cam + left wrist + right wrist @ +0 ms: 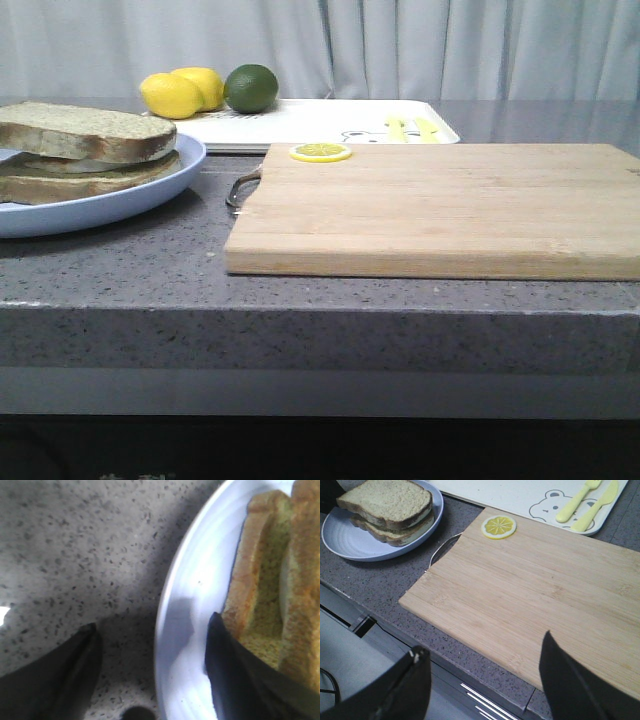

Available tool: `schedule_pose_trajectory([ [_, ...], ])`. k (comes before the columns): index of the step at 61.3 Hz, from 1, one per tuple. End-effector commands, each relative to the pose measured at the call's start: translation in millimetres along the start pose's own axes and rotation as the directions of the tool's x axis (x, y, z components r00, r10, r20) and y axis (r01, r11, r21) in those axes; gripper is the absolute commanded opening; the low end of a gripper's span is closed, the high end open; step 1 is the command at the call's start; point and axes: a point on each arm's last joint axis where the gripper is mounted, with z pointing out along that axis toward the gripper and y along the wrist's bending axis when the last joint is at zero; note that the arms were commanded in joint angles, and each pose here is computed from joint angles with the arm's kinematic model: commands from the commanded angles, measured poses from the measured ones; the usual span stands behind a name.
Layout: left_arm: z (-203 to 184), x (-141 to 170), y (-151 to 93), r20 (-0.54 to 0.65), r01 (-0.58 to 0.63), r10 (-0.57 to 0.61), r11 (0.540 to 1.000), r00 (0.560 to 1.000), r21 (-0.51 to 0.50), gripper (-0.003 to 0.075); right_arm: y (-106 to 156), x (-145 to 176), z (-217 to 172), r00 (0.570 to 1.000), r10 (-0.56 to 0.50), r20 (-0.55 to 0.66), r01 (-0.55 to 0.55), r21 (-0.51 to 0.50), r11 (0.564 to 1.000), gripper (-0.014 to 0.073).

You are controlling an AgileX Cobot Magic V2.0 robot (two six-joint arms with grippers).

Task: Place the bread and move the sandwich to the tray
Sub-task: 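Move the left gripper to the blue plate rim and grasp it, then lift the plate with the left gripper and carry it onto the white tray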

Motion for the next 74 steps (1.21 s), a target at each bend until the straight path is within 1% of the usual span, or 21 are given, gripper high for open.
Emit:
schedule_pose_trajectory([
  [1,-15.9,-6.1,-13.4,0.063,-0.025,0.022,0.998,0.998,0.053,0.0398,1.2,-13.4,-6.1,0.995,-0.005,0.098,0.005,-0.001,1.0,0.0489],
  [5,-14.4,-6.1,-12.5,0.057,-0.023,0.02,0.998,0.998,0.054,0.0357,1.2,-13.4,-6.1,0.995,-0.005,0.098,0.005,-0.001,1.0,0.0489],
  [26,-12.2,-6.5,-11.4,0.051,-0.026,0.023,0.998,0.998,0.054,0.0066,1.2,-13.4,-6.1,0.995,-0.005,0.098,0.005,-0.001,1.0,0.0489],
  [34,-12.2,-6.5,-11.4,0.052,-0.032,0.03,0.998,0.998,0.054,-0.0017,1.2,-13.4,-6.1,0.995,-0.005,0.098,0.005,-0.001,1.0,0.0489],
  [44,-14.8,-7.1,-17.0,0.068,-0.032,0.025,0.994,0.997,0.103,-0.002,1.2,-13.4,-6.1,0.995,-0.005,0.098,0.005,-0.001,1.0,0.0489],
  [51,-26.5,-7.8,-26.0,0.094,-0.054,0.042,0.99,0.995,0.132,-0.002,1.2,-13.4,-6.1,0.995,-0.005,0.098,0.005,-0.001,1.0,0.0489],
  [55,-36.8,-9.0,-34.3,0.138,-0.075,0.052,0.984,0.989,0.164,-0.002,1.2,-13.4,-6.1,0.995,-0.005,0.098,0.005,-0.001,1.0,0.0489],
  [61,-51.8,-13.2,-47.9,0.225,-0.083,0.03,0.97,0.974,0.23,-0.002,1.2,-13.4,-6.1,0.995,-0.005,0.098,0.005,-0.001,1.0,0.0489],
  [64,-55.6,-16.0,-53.2,0.25,-0.09,0.025,0.964,0.968,0.25,-0.002,1.2,-13.4,-6.1,0.995,-0.005,0.098,0.005,-0.001,1.0,0.0489],
  [68,-59.7,-19.6,-61.3,0.277,-0.108,0.031,0.958,0.96,0.266,-0.002,1.2,-13.4,-6.1,0.995,-0.005,0.098,0.005,-0.001,1.0,0.0489],
  [74,-62.0,-28.2,-77.6,0.328,-0.157,0.066,0.952,0.942,0.261,-0.002,1.2,-13.4,-6.1,0.995,-0.005,0.098,0.005,-0.001,1.0,0.0489],
])
